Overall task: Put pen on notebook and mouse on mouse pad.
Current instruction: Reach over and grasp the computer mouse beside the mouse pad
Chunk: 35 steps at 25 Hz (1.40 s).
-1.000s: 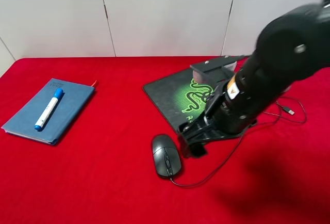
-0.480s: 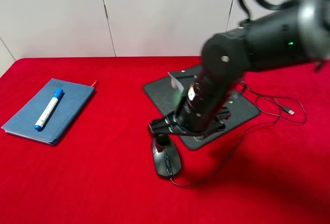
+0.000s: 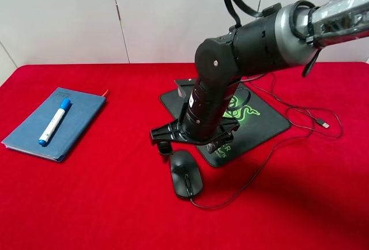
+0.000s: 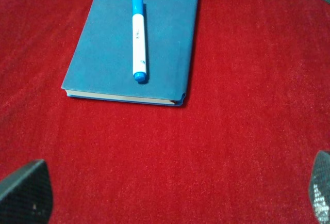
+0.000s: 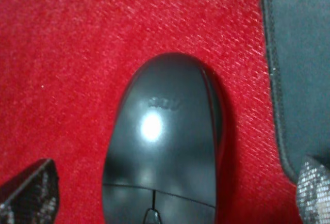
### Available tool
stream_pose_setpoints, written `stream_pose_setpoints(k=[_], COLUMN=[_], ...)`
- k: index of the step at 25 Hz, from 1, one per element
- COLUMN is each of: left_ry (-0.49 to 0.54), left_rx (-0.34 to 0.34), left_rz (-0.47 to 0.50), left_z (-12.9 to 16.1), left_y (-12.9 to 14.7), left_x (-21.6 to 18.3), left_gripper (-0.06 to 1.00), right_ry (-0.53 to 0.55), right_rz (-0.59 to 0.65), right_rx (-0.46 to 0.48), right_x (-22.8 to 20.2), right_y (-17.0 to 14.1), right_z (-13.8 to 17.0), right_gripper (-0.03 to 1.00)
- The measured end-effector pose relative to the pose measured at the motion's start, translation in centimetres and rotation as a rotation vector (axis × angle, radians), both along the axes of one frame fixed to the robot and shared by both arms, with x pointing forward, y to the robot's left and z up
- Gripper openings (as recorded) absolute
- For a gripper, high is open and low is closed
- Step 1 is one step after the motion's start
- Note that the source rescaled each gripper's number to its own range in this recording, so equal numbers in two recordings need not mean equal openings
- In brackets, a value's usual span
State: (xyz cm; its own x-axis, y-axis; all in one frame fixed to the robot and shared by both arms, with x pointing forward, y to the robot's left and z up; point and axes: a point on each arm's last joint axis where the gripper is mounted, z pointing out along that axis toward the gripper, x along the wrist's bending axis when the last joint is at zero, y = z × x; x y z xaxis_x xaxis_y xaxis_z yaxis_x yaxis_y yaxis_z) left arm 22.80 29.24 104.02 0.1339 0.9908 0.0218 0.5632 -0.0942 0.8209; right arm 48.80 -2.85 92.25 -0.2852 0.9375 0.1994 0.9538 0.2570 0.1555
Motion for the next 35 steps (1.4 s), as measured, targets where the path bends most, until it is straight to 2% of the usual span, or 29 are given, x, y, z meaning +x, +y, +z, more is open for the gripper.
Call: stream_pose_setpoints(k=[11,19,25,26,28,29,32,35], left_ry=[0.000,0.000,0.001,0.001,0.001,0.001,0.001,0.001], left_rx=[0.000,0.000,0.000,0.000,0.000,0.000,0.000,0.000], left_rz=[0.000,0.000,0.000,0.000,0.000,0.000,0.000,0.000], left_z=[0.0,0.0,0.0,0.0,0.0,0.0,0.0,0.0], left_y=[0.0,0.0,0.0,0.0,0.0,0.0,0.0,0.0], left_x=[0.0,0.0,0.0,0.0,0.0,0.0,0.0,0.0], left_gripper=[1.00,1.00,1.00,1.00,1.00,1.00,1.00,1.00], right_ry=[0.029,0.043,0.046,0.046,0.047,0.047,0.047,0.044], right_rz=[-0.110,-0.142,-0.159,-0.161,-0.164,-0.165,-0.165,-0.163], right_rx=[-0.015,-0.044,-0.045,-0.045,-0.045,-0.045,-0.046,-0.048], right_x=[-0.6,-0.6,-0.6,-0.6,-0.6,-0.6,-0.6,-0.6], right_y=[1.1,1.4,1.3,1.3,1.3,1.3,1.3,1.3], right_z=[-2.1,-3.8,-3.9,-3.9,-3.9,-3.9,-4.0,-4.0], right_gripper=[1.00,1.00,1.00,0.94,0.74,0.58,0.01,0.00])
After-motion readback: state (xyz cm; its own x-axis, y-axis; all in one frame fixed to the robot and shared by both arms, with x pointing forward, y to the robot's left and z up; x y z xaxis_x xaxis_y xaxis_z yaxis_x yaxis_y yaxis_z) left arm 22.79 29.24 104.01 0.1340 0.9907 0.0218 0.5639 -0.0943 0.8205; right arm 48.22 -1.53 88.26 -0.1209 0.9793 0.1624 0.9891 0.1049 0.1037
